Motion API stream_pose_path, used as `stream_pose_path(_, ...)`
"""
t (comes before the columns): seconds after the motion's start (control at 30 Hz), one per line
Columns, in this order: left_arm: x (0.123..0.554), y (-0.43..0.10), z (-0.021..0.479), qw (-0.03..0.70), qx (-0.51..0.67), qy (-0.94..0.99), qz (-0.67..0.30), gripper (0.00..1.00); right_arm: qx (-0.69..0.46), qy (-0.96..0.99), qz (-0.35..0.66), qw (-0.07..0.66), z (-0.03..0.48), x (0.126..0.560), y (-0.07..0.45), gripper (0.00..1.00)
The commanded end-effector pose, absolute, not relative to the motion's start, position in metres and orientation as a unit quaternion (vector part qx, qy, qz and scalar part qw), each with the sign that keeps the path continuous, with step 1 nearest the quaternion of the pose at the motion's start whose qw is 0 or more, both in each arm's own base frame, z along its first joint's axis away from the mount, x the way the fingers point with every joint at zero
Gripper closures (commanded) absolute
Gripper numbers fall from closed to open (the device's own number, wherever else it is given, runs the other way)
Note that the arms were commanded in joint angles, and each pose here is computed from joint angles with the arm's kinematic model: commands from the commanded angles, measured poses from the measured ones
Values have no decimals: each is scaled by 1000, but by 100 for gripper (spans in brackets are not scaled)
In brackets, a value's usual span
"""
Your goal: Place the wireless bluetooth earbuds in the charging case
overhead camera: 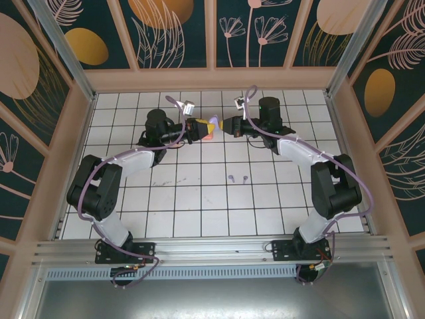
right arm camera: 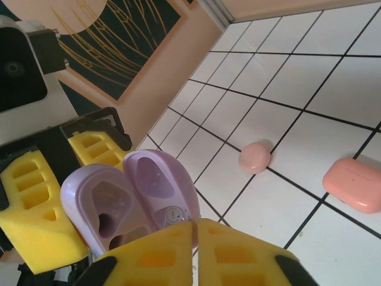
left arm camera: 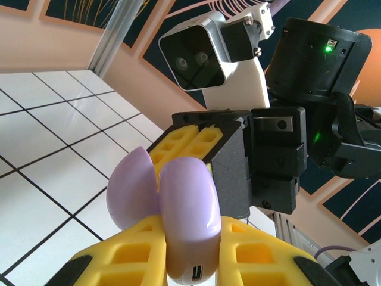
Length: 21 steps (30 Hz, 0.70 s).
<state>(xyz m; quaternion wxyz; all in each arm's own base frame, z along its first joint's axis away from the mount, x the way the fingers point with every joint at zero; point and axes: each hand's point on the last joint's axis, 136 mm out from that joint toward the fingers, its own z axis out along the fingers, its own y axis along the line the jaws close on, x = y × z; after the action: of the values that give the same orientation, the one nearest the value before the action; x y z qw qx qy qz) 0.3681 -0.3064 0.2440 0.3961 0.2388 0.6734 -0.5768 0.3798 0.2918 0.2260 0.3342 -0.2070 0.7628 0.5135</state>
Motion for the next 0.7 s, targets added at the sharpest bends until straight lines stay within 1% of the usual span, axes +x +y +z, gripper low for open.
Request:
stream_pose_path(0.0, 353, -316, 270, 407, 287, 634, -591, 100, -225, 744, 521, 352, 242, 385, 301, 98)
stream_pose_path(0.03, 353, -316, 269, 407, 286, 635, -591, 100, -225, 744, 521, 353, 242, 385, 301, 100)
stream_pose_path(0.33, 355, -315, 264, 408, 278, 641, -587, 100, -220, 745, 519, 357, 247, 384, 299, 100)
stream_pose_path(0.53, 356, -312, 271, 429, 274, 635, -581, 100, -214, 750, 509, 363, 248, 384, 295, 100)
stream_pose_path(0.6, 352, -312, 270, 423, 278, 633, -586, 100, -212, 752, 506, 365, 249, 383, 293, 95)
stream_pose_path(0.67, 348, -313, 274, 416, 285, 625, -596, 100, -213, 749, 507, 369, 253, 382, 290, 92)
